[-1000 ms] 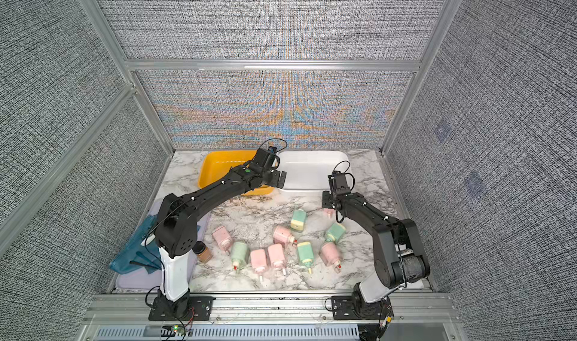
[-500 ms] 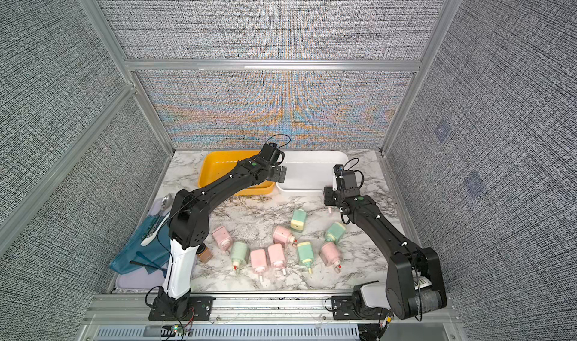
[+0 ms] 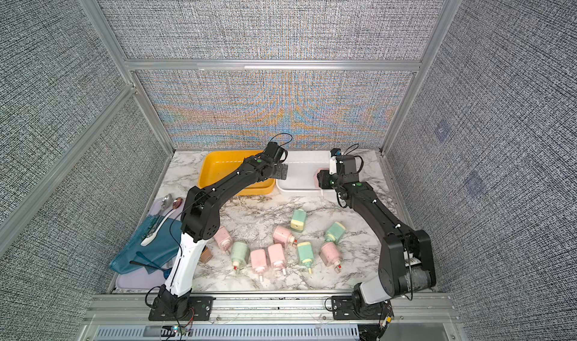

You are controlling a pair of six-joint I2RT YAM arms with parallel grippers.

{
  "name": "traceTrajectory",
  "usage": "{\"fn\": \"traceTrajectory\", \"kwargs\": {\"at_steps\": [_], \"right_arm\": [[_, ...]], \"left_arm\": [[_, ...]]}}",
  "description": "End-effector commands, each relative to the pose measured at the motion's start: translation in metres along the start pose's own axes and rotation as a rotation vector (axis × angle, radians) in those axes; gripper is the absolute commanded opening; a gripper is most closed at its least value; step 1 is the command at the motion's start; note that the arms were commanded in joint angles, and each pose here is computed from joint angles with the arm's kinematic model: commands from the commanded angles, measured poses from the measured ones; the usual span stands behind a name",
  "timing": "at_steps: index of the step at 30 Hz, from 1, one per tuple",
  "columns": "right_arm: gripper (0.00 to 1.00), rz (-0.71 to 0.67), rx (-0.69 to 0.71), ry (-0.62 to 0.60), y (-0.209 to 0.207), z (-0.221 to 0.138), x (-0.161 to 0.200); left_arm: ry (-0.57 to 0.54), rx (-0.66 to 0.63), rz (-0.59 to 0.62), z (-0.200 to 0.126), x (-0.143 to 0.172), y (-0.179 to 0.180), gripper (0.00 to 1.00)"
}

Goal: Place the pencil sharpeners by color into the storage box
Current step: Pick up the pencil sharpener from the center of the board, then place the pencil sharpener in the storage box.

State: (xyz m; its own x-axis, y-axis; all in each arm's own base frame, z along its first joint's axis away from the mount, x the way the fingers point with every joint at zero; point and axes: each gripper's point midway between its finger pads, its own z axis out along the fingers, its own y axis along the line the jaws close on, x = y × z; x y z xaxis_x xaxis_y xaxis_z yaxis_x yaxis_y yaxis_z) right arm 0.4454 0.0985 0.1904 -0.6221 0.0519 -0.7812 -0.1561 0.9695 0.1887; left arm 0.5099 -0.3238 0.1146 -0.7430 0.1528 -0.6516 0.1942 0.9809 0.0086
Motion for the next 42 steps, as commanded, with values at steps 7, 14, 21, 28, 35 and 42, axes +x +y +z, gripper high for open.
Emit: {"fn": "traceTrajectory", "kwargs": {"at_steps": [7,14,21,28,35,42], "right_arm": [[0.00,-0.090,0.181,0.046,-0.043,0.047,-0.036],[0.00,-0.112,0.272,0.105,-0.071,0.075,-0.052],[0.00,-0.086,0.286,0.162,-0.094,0.102,-0.049],[0.00,-0.106,0.273,0.176,-0.104,0.128,-0.051],[0.00,-0.113,0.284,0.211,-0.112,0.151,-0.043],[0.00,-0.115,0.319,0.219,-0.120,0.156,-0.038]], "left_arm": [[0.035,-0.040,-0.037,0.026,0.001,0.013,0.99],[0.027,-0.065,-0.059,0.037,-0.003,0.014,0.99],[0.021,-0.092,-0.072,0.045,-0.002,0.017,0.99],[0.048,-0.080,-0.082,0.049,0.004,0.016,0.99],[0.057,-0.074,-0.100,0.047,0.006,0.015,0.99],[0.070,-0.089,-0.092,0.048,0.011,0.018,0.99]]}}
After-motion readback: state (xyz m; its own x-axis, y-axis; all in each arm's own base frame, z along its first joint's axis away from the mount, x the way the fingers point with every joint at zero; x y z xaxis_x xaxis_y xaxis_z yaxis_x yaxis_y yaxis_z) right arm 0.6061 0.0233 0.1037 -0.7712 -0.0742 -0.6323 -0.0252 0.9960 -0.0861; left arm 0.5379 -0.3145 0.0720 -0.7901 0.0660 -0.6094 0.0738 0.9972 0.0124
